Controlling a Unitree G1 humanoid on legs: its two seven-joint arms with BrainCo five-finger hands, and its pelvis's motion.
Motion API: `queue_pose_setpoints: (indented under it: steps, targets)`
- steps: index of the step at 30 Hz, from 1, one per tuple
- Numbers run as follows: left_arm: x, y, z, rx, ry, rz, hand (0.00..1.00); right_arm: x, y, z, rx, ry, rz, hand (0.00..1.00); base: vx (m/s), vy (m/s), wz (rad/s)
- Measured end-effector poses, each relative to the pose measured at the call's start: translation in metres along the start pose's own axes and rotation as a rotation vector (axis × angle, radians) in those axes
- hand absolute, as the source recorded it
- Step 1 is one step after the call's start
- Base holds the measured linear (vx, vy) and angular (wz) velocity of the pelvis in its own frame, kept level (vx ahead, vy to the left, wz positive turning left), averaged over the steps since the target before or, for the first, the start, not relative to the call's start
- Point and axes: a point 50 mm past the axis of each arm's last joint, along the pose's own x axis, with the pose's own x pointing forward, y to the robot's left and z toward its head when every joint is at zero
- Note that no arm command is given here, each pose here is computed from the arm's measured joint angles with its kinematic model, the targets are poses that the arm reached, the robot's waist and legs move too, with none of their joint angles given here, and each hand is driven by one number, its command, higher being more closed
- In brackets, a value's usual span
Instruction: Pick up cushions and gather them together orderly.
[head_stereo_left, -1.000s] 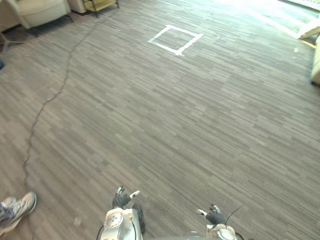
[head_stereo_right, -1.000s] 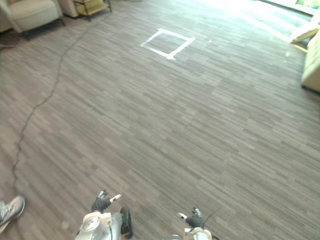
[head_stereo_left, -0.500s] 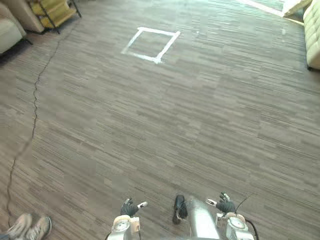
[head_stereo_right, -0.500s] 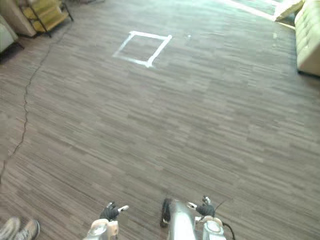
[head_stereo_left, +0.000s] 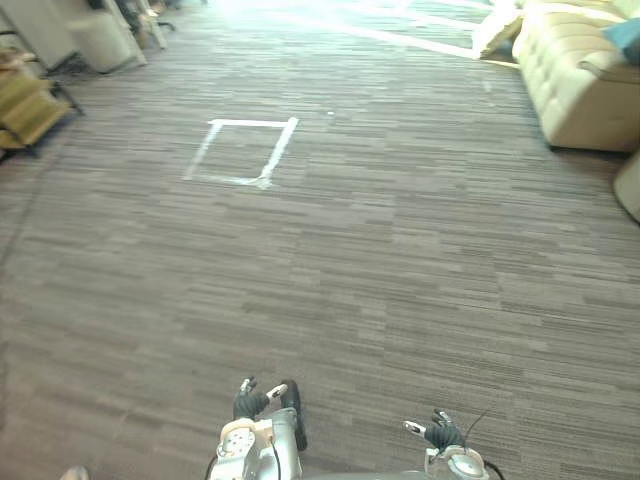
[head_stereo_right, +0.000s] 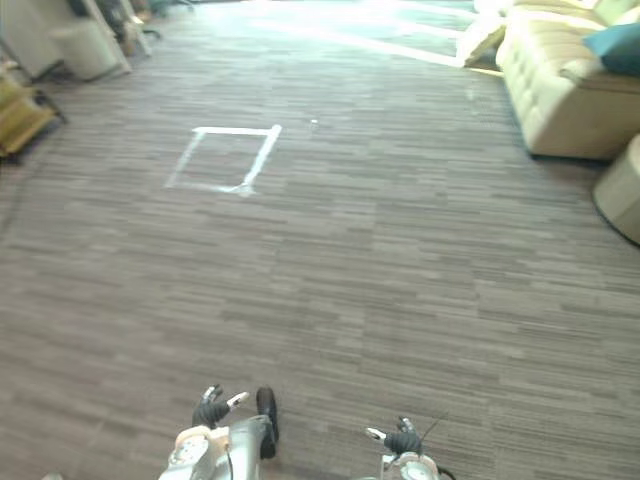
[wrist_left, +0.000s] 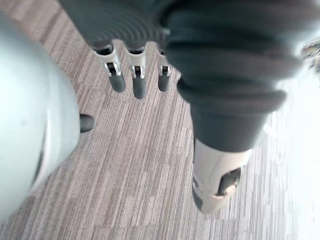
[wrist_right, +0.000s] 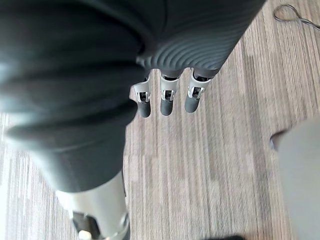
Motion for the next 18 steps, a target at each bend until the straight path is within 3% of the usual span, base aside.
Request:
queue_pose_setpoints:
  steps: [8, 13, 18]
  targets:
    - [-0.003, -0.001, -0.023, 0.140, 0.109, -0.042, 0.00, 0.005, 0.001, 0.034, -0.053, -0.131, 0.032, 0.00, 0.58, 0.170, -0.16]
    - [-0.004, -0.004, -0.026, 0.163, 0.127, -0.063, 0.00, 0.007, -0.006, 0.036, -0.050, -0.133, 0.013, 0.00, 0.63, -0.092, 0.33]
    - [-0.007, -0.016, -0.029, 0.088, 0.138, -0.067, 0.00, 0.005, -0.025, 0.039, -0.030, -0.142, -0.041, 0.00, 0.70, -0.212, 0.05]
